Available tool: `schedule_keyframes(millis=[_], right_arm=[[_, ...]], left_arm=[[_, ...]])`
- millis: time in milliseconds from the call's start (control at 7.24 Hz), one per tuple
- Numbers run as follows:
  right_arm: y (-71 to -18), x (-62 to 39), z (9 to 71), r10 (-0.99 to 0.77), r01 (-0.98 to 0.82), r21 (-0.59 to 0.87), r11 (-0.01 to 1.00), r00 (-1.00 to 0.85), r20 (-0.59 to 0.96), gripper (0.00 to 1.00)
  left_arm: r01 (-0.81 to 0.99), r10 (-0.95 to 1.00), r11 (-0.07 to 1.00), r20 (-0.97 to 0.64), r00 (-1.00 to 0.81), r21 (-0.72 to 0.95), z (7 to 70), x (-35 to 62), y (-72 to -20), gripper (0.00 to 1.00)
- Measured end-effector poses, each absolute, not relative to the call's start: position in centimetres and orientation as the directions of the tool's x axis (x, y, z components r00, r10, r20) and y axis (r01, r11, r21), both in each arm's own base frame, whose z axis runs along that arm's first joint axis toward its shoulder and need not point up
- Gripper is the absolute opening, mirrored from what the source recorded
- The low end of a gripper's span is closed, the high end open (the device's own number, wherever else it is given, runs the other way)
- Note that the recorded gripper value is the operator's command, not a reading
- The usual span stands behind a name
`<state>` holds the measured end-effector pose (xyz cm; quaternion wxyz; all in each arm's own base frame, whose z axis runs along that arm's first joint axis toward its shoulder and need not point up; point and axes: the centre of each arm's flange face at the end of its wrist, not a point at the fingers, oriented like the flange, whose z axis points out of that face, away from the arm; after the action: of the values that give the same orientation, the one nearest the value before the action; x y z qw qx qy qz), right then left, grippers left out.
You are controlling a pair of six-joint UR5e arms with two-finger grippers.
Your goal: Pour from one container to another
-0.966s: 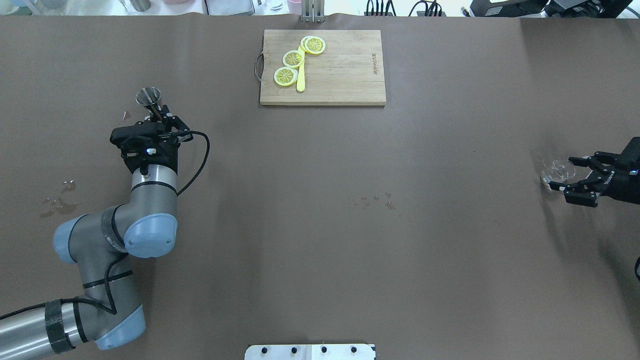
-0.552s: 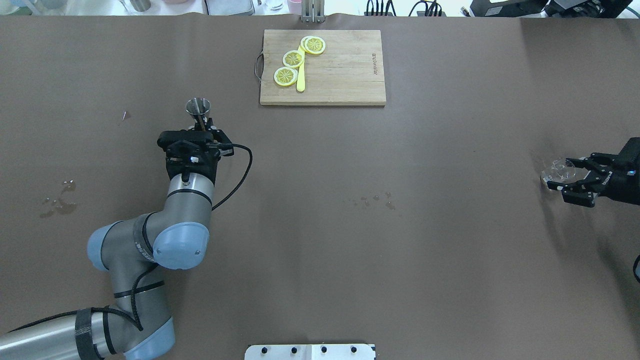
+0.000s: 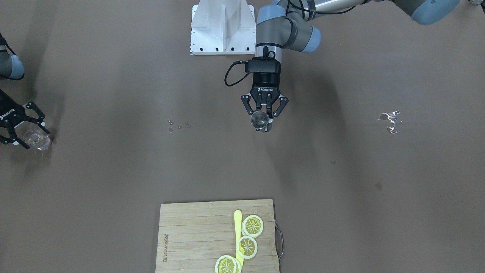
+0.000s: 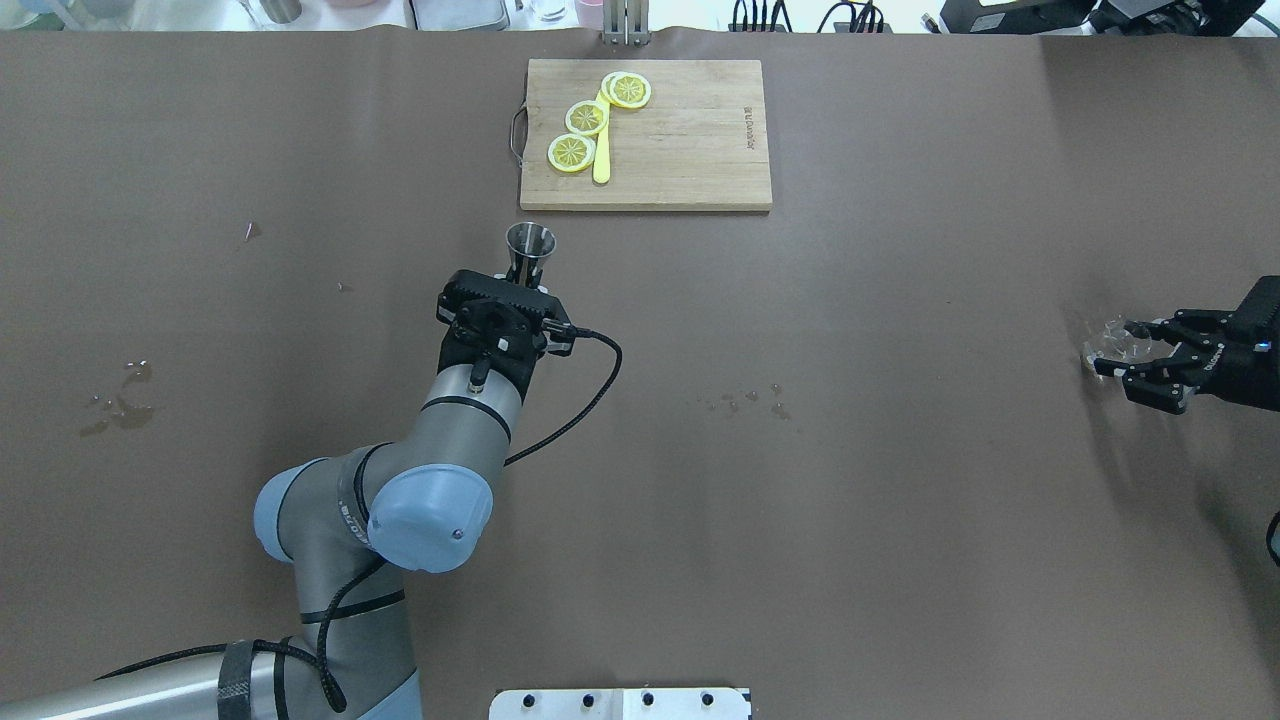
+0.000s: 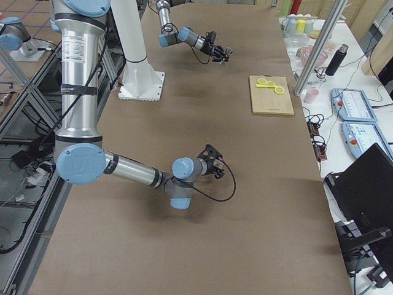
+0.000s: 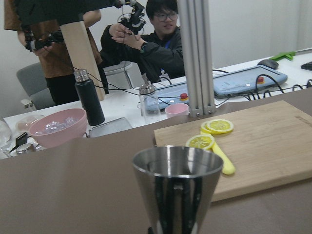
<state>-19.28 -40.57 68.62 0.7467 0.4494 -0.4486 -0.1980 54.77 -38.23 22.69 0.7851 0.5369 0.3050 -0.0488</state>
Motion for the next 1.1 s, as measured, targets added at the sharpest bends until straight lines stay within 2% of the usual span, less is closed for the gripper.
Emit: schedule_keyframes(millis=[414,690,1104], right_arm=[[-40.7,-19.5,69.0,-0.702,-0.110,0.851,0.514,0.517,0.490,0.74],[-40.7,-19.6,69.1,-0.702,-0.109,0.851,0.514,0.516,0.490,0.56],[-40.9,-20.0,69.0,-0.706,-0.106,0.853,0.512,0.513,0.488,0.33]], left_arm=[[0.257,0.551,0.347,-0.418,0.722,0.902,19.5,55.2,-36.6,0.00],[0.202,0.684,0.283,-0.345,0.643,0.938,17.6,54.7,-37.3,0.00],[0.179,0.800,0.251,-0.308,0.514,0.951,16.2,55.0,-40.6,0.00]])
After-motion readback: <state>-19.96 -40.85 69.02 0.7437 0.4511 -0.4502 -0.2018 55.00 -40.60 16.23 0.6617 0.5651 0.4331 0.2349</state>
